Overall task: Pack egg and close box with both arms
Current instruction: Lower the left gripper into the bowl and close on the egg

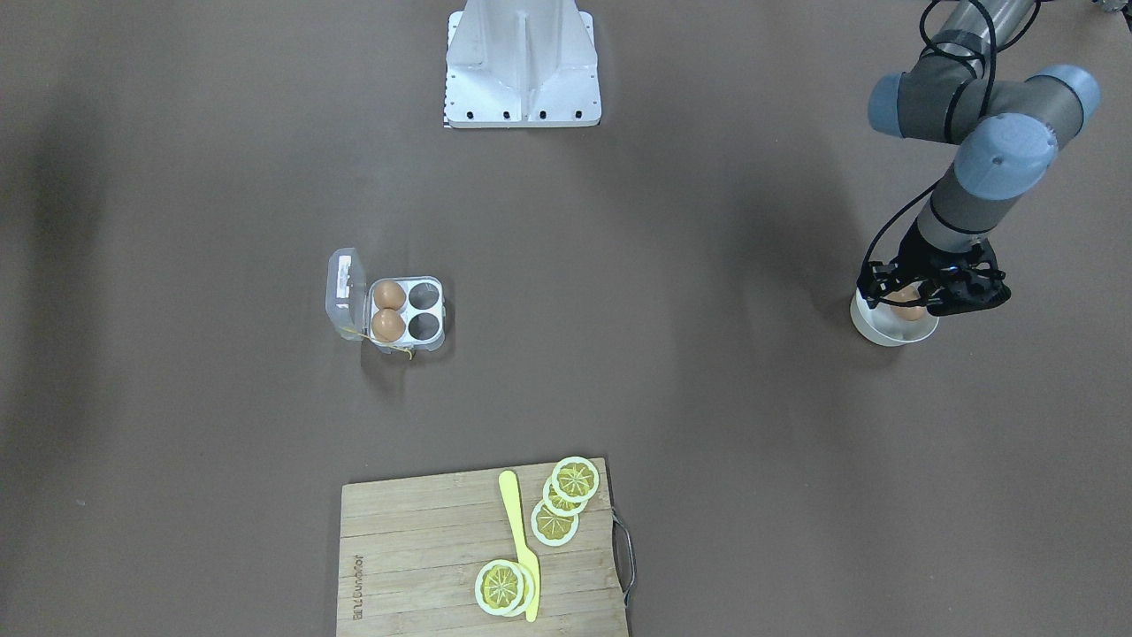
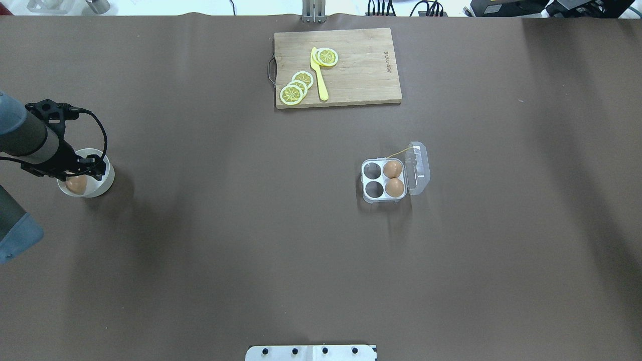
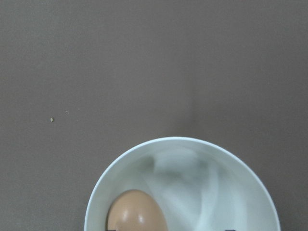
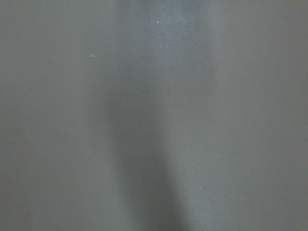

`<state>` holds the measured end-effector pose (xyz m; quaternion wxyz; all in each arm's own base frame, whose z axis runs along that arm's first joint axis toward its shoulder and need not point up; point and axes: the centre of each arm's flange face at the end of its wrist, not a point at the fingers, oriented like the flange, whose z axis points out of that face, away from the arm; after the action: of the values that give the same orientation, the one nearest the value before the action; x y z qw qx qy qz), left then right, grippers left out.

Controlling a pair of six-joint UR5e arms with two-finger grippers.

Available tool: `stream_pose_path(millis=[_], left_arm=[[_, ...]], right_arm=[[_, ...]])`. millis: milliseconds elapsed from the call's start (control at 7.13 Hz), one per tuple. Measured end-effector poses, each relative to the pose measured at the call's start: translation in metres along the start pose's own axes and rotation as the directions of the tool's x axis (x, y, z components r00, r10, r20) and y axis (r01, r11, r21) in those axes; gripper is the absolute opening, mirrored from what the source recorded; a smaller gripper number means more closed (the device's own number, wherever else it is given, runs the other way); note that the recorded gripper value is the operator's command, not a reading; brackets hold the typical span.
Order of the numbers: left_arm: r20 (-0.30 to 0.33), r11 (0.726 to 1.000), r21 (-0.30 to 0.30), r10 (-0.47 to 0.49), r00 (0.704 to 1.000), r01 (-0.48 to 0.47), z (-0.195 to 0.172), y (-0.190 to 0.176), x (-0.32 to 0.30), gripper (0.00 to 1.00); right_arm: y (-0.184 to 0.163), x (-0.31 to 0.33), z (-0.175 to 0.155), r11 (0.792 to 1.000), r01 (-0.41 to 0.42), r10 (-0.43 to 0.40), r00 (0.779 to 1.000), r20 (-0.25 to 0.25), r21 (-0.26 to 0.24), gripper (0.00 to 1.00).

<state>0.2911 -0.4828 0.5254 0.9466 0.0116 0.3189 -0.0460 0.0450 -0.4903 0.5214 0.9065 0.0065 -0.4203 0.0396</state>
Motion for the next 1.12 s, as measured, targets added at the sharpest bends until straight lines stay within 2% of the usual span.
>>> stream_pose_path(millis=[1122], left_arm=[[0.015, 1.0, -0.023, 0.005, 1.0, -0.005, 0.015, 0.005, 0.003, 0.8]], right_arm=[[0.0, -0.005, 0.0, 1.0, -0.001, 0.001, 1.0, 0.001, -0.001, 1.0]])
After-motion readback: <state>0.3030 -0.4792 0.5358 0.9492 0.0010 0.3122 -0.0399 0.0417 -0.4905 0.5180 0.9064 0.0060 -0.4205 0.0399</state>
